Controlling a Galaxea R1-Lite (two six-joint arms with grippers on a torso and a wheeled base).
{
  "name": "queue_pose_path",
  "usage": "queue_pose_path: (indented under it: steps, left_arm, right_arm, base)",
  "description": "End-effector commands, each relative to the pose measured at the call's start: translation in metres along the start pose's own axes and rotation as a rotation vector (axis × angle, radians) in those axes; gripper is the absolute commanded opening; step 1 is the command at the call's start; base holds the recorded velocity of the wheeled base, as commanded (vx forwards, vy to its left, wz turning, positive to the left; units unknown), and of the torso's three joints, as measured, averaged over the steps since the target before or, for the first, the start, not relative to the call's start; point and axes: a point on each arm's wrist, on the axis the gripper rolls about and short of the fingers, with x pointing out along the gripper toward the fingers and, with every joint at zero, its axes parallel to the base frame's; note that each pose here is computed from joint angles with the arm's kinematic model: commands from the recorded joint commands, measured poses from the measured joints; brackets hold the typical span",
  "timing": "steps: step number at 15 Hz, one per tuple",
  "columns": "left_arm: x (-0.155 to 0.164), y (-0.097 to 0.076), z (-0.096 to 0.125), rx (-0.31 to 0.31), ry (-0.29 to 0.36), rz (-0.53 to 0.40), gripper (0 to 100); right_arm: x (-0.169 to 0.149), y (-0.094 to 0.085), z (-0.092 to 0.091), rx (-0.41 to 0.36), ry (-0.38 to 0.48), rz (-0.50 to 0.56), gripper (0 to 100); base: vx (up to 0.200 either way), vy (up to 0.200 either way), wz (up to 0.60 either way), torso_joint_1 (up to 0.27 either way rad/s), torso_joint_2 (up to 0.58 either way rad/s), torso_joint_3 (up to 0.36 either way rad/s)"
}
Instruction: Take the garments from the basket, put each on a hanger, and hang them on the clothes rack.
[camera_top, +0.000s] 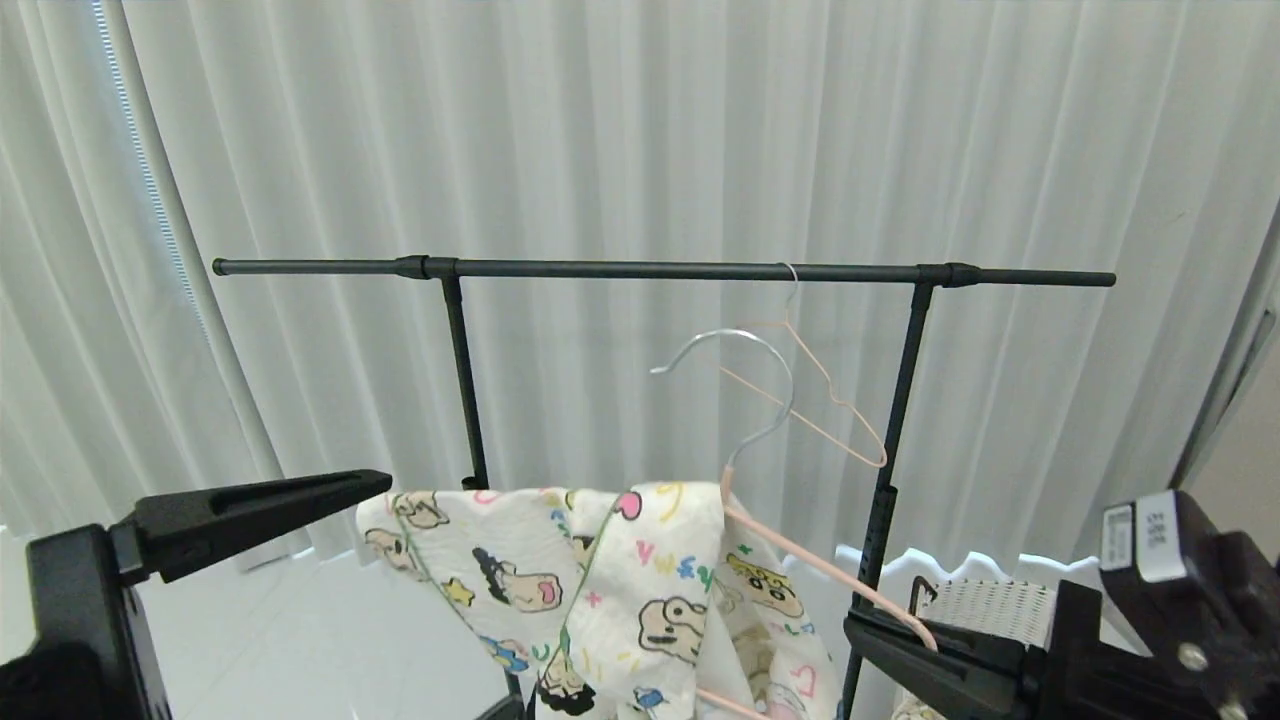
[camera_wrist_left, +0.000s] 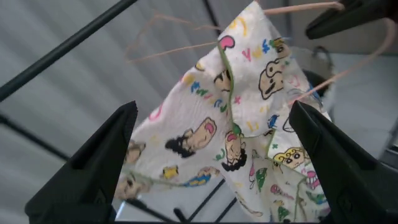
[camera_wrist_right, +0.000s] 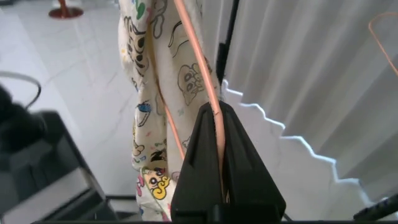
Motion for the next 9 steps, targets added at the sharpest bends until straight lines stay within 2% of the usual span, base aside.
queue_pose_path:
  steps: [1,3,4,5,9]
  left_arm:
    - [-0.004,-0.002,-0.006,0.009,-0.007,-0.041,100]
    - [0.006,-0.011,-0.008,0.029,0.010,-0.140,100]
    - [0.007,-0.023,-0.012,0.040,0.006,-0.256,100]
    - [0.006,-0.030,-0.016,0.037,0.008,-0.327,100]
    - [-0.001,-0.059,-0.025,0.031,0.032,-0.521,100]
  right_arm:
    - [-0.020,0.010,-0.012,-0.030,0.015,0.089,0]
    - [-0.029,0.016,-0.026,-0.081,0.046,0.145,0]
    - [-0.035,0.018,-0.036,-0.119,0.072,0.175,0]
    - [-0.040,0.023,-0.041,-0.145,0.083,0.220,0]
    - [-0.044,0.028,-0.043,-0.182,0.084,0.266,0]
  base:
    - [0.000,0.000,0.00,0.000,0.00,0.000]
    - [0.000,0.000,0.00,0.000,0.00,0.000]
    - [0.000,0.000,0.00,0.000,0.00,0.000]
    - [0.000,0.000,0.00,0.000,0.00,0.000]
    - [0.000,0.000,0.00,0.000,0.00,0.000]
